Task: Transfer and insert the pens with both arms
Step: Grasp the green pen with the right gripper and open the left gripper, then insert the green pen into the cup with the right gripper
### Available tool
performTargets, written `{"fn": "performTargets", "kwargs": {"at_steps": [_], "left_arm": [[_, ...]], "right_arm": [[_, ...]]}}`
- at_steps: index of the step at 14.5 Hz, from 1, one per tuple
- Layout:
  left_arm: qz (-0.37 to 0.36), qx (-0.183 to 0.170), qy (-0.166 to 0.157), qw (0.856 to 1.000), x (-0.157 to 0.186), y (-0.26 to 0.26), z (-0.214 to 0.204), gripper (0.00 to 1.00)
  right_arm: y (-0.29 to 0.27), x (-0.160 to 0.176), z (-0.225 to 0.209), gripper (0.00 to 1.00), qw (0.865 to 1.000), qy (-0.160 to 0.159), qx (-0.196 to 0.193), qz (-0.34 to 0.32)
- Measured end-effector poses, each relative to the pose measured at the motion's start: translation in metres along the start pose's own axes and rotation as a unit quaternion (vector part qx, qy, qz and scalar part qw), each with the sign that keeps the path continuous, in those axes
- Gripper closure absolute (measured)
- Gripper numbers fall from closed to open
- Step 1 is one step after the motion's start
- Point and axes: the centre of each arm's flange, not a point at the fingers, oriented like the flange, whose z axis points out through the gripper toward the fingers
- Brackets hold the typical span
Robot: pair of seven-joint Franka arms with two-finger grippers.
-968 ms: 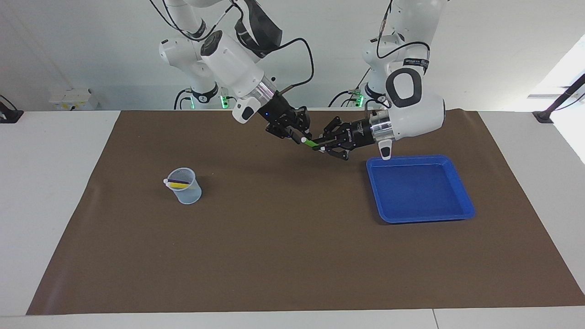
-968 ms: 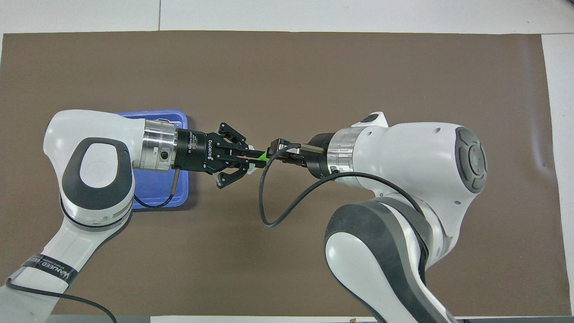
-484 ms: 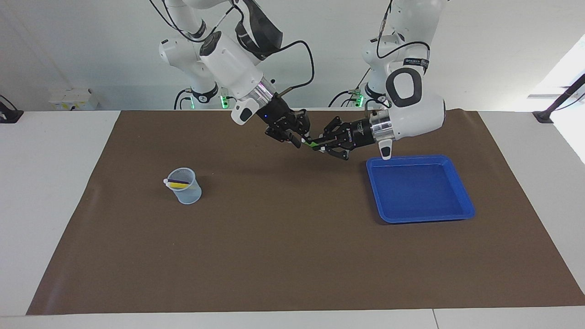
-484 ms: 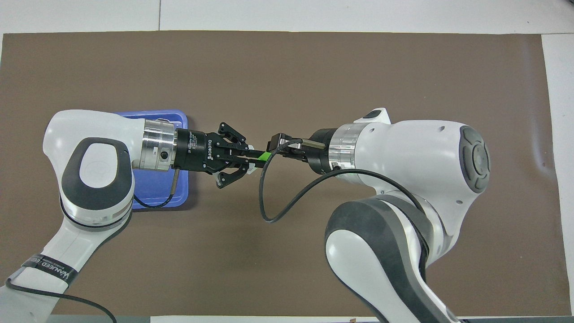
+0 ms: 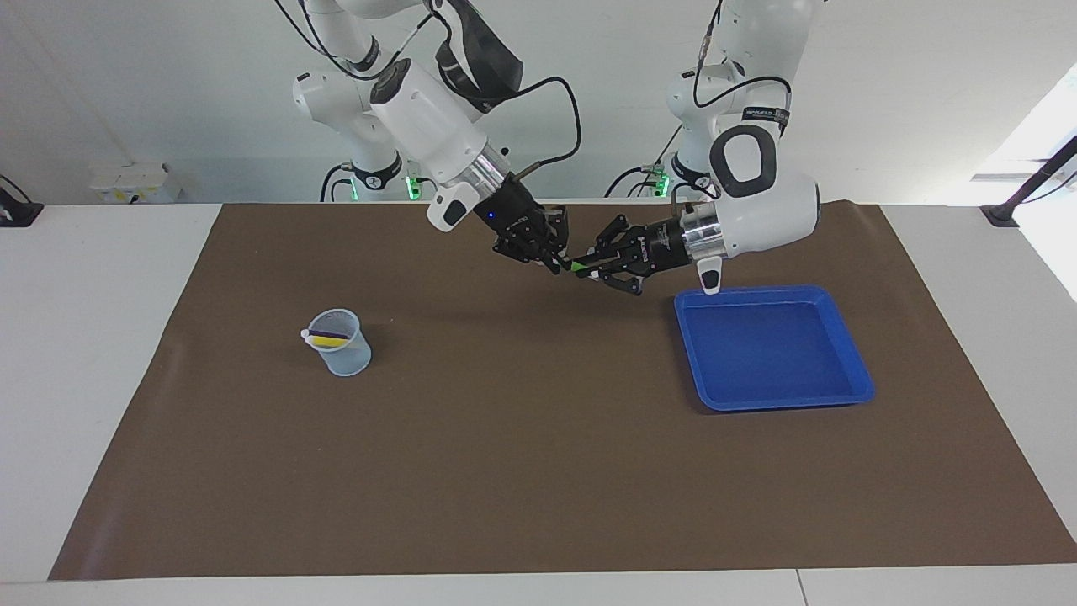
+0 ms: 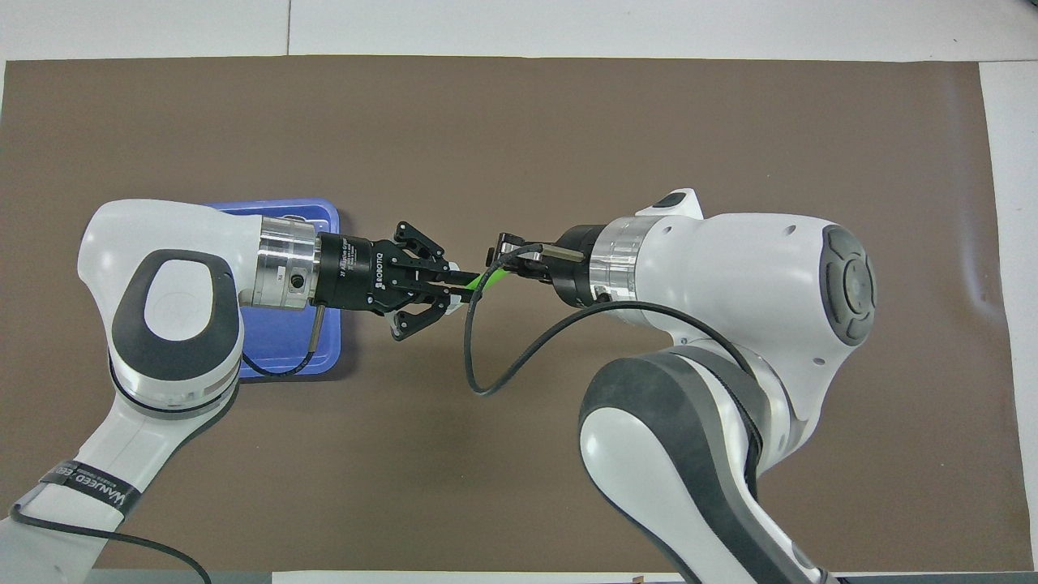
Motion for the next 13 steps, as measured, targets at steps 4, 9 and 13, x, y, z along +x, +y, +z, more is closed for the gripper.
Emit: {"fn": "performTargets", "kwargs": {"at_steps": [4, 9, 13], "left_arm": [[0.002, -0.014, 0.001, 1.000, -0.003, 0.001, -0.003, 0.69], [0.030, -0.030, 0.032, 0.999, -0.014, -0.005, -0.013, 0.11], [0.127, -0.038, 0.177, 0.975, -0.024, 0.004, -0.029, 0.00]], "right_arm": [[0.004, 0.004, -0.003, 0.82, 0.999, -0.008, -0.024, -0.025], [0.032, 0.057, -0.089, 0.82, 0.980, -0.063, -0.129, -0.140], [0.113, 0.107, -0.174, 0.82, 0.939, -0.101, -0.198, -0.264]]}}
